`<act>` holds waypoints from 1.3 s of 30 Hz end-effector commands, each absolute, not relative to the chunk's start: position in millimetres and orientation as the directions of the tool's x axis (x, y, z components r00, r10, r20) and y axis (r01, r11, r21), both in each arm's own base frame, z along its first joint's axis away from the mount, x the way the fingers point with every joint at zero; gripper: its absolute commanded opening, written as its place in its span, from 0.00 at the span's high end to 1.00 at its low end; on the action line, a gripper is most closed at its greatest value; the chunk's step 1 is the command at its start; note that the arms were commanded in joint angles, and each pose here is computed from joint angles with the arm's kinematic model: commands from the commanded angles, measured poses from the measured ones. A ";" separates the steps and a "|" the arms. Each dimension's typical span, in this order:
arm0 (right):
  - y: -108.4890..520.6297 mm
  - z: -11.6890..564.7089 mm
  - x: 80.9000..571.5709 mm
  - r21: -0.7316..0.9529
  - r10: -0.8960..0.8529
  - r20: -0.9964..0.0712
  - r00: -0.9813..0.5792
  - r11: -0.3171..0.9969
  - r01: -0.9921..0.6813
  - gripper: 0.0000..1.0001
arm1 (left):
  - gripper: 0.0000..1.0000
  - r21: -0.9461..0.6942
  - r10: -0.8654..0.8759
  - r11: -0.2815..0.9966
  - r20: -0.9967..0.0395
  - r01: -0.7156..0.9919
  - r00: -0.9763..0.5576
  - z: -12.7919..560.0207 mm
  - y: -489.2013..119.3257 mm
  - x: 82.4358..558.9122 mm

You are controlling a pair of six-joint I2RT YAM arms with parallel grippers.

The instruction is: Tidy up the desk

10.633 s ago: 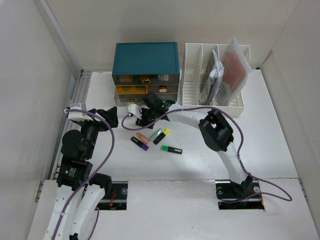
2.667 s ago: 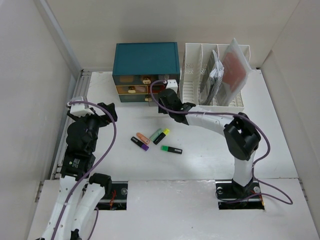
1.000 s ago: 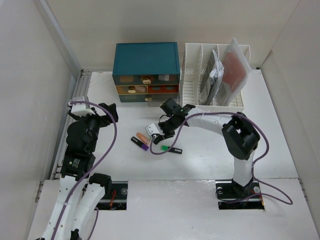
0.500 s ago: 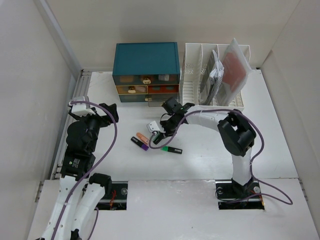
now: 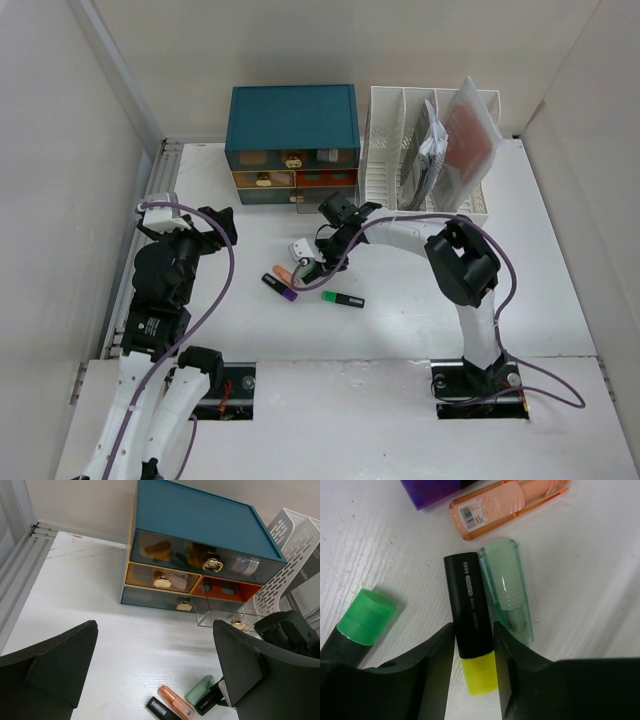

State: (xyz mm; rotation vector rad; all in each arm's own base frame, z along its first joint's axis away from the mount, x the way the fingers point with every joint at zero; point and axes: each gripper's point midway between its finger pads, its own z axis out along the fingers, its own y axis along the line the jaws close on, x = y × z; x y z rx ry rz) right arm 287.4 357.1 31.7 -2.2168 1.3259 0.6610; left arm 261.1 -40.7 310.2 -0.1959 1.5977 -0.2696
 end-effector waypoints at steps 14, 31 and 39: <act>361.3 42.0 276.4 -0.082 -0.659 -0.654 0.370 -0.425 -0.901 0.88 | 0.00 -0.287 -0.288 0.955 -0.958 0.069 -0.004 321.7 -42.8 258.8; 386.5 265.8 339.0 -0.465 -0.515 -0.766 0.384 0.033 -0.885 0.89 | 0.00 -0.288 -0.288 0.956 -0.958 0.060 -0.001 321.7 -41.2 259.0; 359.4 295.2 404.8 -0.563 -0.596 -0.755 0.273 0.376 -0.736 0.88 | 0.00 -0.288 -0.288 0.956 -0.958 0.060 -0.001 321.7 -41.2 259.0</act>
